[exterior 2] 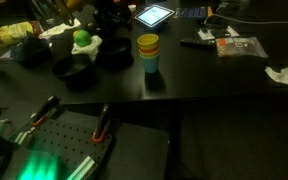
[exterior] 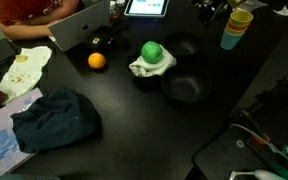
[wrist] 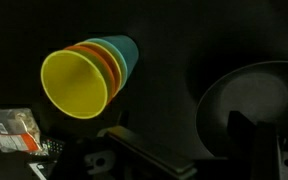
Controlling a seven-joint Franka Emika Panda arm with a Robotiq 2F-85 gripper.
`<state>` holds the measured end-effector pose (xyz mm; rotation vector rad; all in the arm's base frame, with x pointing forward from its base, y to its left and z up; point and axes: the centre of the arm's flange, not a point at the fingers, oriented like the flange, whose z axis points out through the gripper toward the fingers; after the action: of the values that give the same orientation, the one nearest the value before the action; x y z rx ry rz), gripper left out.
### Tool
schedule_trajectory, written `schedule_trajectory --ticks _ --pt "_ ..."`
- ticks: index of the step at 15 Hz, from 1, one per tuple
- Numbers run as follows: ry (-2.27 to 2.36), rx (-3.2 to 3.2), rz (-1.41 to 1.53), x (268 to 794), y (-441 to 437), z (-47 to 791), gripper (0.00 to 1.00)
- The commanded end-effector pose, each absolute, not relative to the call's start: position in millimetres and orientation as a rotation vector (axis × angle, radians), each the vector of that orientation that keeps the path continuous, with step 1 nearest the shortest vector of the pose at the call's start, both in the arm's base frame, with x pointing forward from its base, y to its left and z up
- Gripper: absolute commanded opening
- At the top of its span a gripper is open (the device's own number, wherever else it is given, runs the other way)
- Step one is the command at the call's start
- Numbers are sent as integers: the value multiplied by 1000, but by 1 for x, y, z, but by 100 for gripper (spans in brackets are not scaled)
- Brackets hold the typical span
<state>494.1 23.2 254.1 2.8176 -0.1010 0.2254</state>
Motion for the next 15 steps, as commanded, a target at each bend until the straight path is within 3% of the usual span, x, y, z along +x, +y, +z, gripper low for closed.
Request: schedule_trajectory --ticks 1,15 --pt "-175 2826 192 515 0 250 100" --pt "-486 2808 84 524 -64 243 100"
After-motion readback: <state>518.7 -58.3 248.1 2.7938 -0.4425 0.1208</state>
